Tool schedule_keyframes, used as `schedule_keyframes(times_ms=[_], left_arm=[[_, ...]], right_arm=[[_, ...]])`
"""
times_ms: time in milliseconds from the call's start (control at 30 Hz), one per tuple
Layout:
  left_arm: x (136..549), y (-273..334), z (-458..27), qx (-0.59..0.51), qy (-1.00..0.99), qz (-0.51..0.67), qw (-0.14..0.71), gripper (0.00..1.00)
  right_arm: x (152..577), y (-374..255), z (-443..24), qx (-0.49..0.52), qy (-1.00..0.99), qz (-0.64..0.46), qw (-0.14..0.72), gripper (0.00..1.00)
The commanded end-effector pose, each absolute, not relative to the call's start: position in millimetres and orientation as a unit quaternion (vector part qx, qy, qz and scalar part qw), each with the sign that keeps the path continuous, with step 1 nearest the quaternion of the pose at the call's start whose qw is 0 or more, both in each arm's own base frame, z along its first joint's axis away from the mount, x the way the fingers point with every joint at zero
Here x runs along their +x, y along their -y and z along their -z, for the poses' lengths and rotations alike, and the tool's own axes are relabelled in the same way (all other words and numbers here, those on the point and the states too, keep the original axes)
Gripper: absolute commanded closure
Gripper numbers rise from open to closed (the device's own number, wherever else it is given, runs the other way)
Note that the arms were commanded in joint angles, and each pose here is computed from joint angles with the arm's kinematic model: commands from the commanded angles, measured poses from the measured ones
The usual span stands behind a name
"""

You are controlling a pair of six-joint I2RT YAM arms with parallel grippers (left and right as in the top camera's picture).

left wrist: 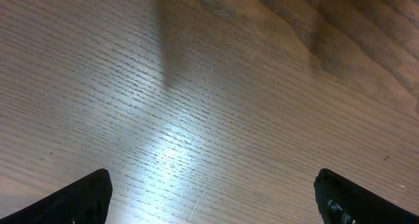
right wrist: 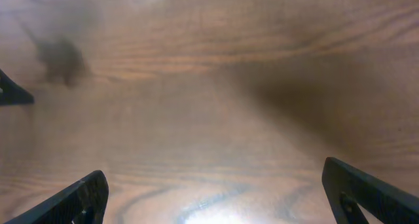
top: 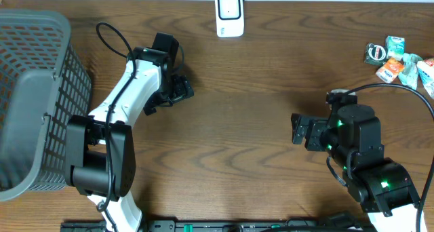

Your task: Scan the item barcode

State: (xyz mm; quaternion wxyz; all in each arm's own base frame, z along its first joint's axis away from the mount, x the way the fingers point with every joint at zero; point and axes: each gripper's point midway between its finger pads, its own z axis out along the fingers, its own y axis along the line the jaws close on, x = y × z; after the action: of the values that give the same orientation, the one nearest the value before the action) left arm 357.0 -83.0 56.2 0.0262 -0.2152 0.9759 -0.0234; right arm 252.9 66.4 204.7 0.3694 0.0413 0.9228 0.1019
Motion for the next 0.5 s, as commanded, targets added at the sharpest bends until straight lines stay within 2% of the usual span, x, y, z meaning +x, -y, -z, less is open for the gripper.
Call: schedule_keyframes(times_ms=[0,467], left_arm=[[355,80,-54,-0.213,-0.977,0.017,0.024,0.02],[355,80,-54,-0.213,-0.977,0.017,0.024,0.02]], right_arm=[[246,-66,-200,0.044,-0.928,-0.102,0.356,0.01],[236,-57,-184,0.041,-0.941,-0.070,0.328,0.01]])
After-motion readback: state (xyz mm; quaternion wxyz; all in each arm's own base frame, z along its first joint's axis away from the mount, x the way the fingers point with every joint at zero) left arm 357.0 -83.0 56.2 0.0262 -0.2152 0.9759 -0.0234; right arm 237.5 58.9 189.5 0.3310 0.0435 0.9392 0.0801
